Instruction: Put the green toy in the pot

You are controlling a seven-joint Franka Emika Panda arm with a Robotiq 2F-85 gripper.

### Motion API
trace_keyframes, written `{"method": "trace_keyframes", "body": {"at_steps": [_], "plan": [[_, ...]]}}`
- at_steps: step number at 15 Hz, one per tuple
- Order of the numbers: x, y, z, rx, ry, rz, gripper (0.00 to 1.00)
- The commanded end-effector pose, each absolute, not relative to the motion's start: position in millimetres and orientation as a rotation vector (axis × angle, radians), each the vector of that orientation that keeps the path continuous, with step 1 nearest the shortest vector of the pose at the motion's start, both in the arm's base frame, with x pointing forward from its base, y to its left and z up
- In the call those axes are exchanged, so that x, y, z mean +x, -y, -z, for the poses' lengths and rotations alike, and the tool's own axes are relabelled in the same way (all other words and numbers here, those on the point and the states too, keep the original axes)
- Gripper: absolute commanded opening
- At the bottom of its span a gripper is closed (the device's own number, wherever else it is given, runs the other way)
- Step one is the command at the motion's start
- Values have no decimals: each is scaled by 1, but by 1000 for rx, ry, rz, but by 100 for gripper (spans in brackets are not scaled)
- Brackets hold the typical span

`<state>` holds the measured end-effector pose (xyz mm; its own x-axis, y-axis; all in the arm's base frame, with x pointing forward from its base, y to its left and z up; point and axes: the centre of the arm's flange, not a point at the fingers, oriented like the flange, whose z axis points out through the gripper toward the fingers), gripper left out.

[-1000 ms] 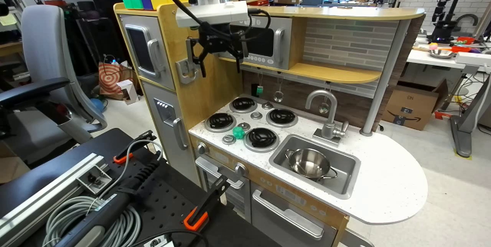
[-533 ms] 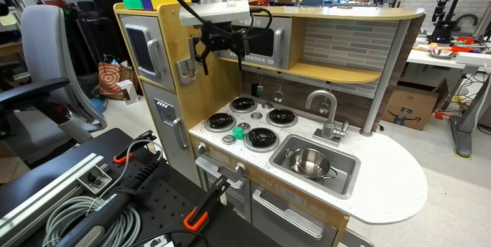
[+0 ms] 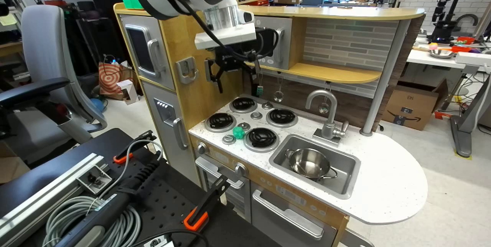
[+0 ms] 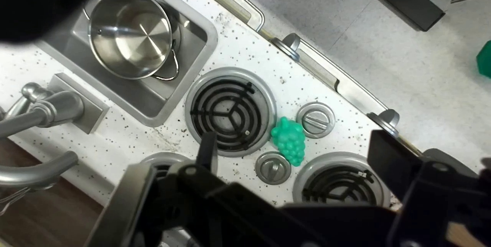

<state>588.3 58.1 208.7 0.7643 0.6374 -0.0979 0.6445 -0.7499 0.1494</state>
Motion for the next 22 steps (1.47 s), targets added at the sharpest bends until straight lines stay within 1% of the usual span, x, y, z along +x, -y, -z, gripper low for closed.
{"method": "trace_keyframes", "body": {"at_steps": [1,8,10,13,14,15,19,22], "plan": [[632,-79,-164,2772,-1098,105,100],[669,-96,-92,2791,-1046,160,100],[674,-102,-78,2757,-1089,213,100],[677,-114,-69,2630,-1245,383,100],[680,-117,-69,2598,-1265,384,100],[654,-107,-73,2682,-1198,346,100],[661,-116,-74,2641,-1235,355,100],[653,-125,-66,2620,-1340,211,100]]}}
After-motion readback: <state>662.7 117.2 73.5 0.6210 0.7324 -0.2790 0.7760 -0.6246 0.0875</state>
